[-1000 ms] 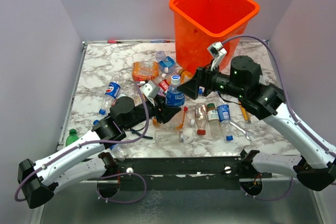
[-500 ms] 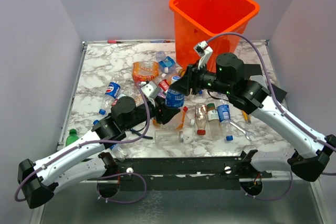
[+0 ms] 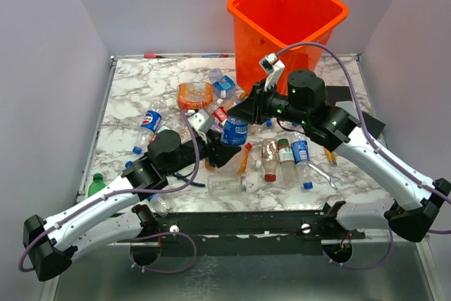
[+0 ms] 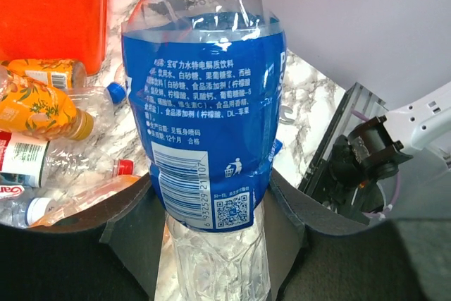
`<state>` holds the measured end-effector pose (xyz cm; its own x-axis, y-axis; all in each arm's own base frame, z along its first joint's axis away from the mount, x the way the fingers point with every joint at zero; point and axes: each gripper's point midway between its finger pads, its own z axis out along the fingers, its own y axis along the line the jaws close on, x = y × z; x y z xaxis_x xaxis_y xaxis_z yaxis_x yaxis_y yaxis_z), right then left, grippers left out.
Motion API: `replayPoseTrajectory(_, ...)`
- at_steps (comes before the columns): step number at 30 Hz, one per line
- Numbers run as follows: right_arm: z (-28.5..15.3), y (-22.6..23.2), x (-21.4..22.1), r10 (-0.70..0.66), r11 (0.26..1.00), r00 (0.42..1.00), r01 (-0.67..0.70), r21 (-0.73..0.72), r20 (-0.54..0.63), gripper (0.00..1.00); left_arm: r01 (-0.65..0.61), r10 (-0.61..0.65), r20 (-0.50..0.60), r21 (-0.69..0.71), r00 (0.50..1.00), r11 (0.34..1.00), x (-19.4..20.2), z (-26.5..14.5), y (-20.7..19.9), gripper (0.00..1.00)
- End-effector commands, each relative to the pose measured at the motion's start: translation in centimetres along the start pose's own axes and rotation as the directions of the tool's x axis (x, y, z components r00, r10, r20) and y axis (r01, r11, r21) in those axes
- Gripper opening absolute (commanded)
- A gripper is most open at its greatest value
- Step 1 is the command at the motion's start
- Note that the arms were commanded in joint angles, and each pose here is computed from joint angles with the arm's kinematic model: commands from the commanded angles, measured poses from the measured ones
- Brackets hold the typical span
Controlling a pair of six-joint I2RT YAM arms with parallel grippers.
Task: Put the plastic bottles in the bin
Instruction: Place the plastic bottle in the trash bin.
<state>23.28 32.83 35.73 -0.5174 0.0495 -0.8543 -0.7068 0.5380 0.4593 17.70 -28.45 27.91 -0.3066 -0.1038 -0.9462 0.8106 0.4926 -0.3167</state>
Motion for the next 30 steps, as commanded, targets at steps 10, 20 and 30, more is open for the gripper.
replayPoseTrajectory(10, -9.0, 0.7, -12.9, -0.261, 0.942, 0.918, 0.175, 0.285, 0.299, 0.01, 0.143, -0.036, 0.262, -0.403, 0.964, 0.904, -4.9, -5.4, 6.3, 0.99)
replayPoseTrajectory(20, -17.3, -2.8, -28.0, -0.599, 0.669, 0.557, -0.048, 0.742, 0.576, 0.01, 0.267, 0.073, 0.445, -0.653, 0.893, 0.709, -2.9, -14.3, 12.4, 0.99)
replayPoseTrajectory(30, -13.1, -15.1, -31.6, -0.511, 0.654, 0.617, -0.171, 0.736, 0.598, 0.01, 0.256, 0.097, 0.450, -0.657, 0.888, 0.709, -2.7, -15.1, 12.5, 0.99)
